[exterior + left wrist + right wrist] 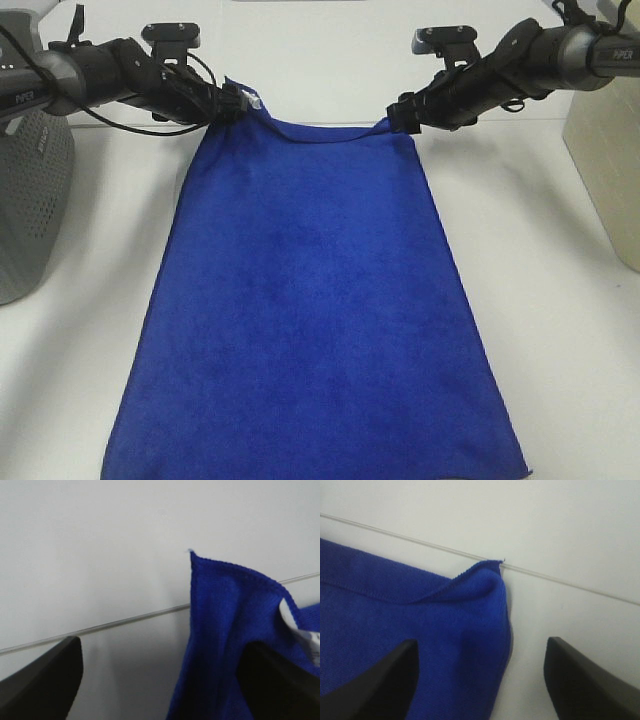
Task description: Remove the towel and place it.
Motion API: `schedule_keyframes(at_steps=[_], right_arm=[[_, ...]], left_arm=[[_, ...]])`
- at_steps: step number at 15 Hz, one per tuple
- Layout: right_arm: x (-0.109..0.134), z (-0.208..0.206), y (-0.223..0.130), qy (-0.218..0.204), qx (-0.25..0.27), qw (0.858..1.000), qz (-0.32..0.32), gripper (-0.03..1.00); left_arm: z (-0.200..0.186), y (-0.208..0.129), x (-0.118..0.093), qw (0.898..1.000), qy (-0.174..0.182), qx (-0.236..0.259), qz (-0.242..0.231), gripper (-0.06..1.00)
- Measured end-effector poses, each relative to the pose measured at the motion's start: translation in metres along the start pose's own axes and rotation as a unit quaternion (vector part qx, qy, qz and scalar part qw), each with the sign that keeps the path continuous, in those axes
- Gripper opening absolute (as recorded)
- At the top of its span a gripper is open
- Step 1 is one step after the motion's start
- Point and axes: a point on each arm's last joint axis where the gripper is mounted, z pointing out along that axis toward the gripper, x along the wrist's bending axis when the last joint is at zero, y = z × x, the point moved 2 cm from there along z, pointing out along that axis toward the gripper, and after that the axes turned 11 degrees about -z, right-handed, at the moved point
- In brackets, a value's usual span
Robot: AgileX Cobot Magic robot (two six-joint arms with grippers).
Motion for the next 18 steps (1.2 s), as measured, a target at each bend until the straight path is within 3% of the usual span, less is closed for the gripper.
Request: schedule_keyframes(at_steps=[6, 9, 16, 18], right_arm=[[0.001, -0.026, 0.022, 0.008, -0.01, 1.0, -0.008, 0.69], [0.011, -0.039, 0.022, 0.055, 0.024, 0.998, -0.007, 0.69], [0.022, -0.062, 0.026, 0.102, 0.065, 0.993, -0.008, 0.69], [0.026, -0.077, 0.027, 0.119, 0.095, 0.988, -0.006, 0.69]], left_arm=[[-0.019, 0.029, -0.008, 0.999, 0.001, -0.031, 0.022, 0.77], [-0.019, 0.024, -0.009, 0.997, -0.007, -0.01, -0.076, 0.77], [-0.019, 0.016, -0.012, 0.988, -0.021, 0.033, -0.149, 0.77], [-0.021, 0.018, -0.013, 0.979, -0.022, 0.034, -0.198, 0.77]])
